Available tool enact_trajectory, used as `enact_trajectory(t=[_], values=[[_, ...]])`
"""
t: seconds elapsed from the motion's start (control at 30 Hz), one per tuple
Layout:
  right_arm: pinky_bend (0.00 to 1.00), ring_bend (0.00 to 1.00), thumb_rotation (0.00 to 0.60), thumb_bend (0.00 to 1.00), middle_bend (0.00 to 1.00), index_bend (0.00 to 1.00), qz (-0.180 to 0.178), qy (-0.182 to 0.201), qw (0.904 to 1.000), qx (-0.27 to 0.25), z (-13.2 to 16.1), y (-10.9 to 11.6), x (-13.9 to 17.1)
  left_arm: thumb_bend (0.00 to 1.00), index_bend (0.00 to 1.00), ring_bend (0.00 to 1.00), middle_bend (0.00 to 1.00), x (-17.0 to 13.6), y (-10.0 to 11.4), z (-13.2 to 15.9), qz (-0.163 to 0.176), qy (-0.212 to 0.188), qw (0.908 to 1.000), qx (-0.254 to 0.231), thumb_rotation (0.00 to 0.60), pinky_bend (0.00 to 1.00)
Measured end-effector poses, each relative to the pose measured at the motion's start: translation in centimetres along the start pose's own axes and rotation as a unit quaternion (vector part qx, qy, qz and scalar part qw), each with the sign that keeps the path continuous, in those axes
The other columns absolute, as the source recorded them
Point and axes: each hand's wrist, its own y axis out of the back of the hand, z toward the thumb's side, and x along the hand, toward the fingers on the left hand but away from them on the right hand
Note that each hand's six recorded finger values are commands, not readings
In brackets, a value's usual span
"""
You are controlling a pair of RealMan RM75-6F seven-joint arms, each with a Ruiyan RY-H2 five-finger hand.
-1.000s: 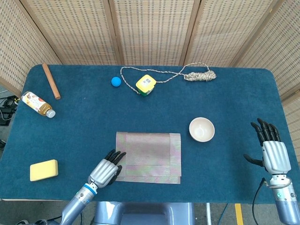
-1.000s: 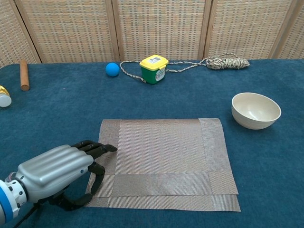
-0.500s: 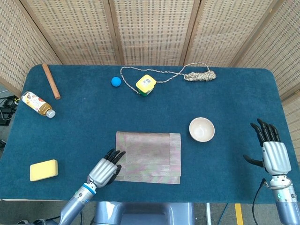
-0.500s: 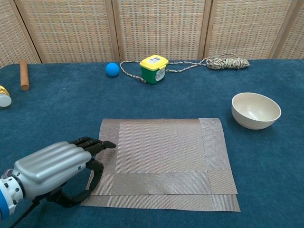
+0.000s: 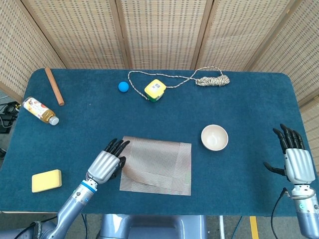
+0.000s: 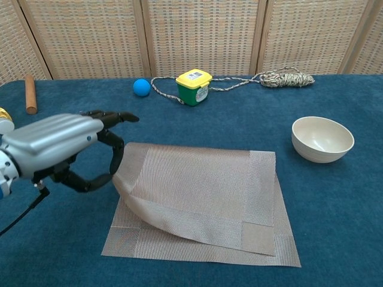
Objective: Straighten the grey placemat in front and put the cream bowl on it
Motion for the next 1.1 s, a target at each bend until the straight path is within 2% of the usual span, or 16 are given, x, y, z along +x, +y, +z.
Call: enact_trajectory(t=[0.13,0.5,0.73,0.93,1.1], values=[[0.0,0.0,0.6,0.21,0.0,0.13,0.002,-0.007,1.0,0.005,-0.3,-0.2,-0.2,0.52,0.57,0.0,0.0,2.4,2.4,-1.4,0.018,0.01,0.9998,0.004,0.6,0.0],[0.0,0.0,0.6,0.21,0.0,0.14,0.0,-0.017,0.9998,0.012,-0.8,-0.5,-0.7,0.52,0.56,0.0,0.0,9.6,6.6,-6.0,0.037,0.06,0.9973,0.021,0.6,0.0],[0.0,0.0,0.6,0.21,0.0,0.14,0.001,-0.022,0.9997,0.012,-1.1,-0.5,-0.9,0.52,0.55,0.0,0.0,14.1,9.1,-8.3,0.062,0.107,0.9923,-0.001,0.6,0.0],[0.0,0.0,0.6,0.21,0.0,0.14,0.003,-0.026,0.9996,0.01,-1.3,-0.6,-1.0,0.52,0.55,0.0,0.0,16.7,10.4,-9.2,0.076,0.147,0.986,-0.025,0.6,0.0],[0.0,0.0,0.6,0.21,0.0,0.14,0.005,-0.027,0.9996,0.01,-1.5,-0.7,-1.1,0.51,0.51,0.0,0.0,17.9,10.2,-9.8,0.068,0.182,0.9806,-0.027,0.6,0.0]])
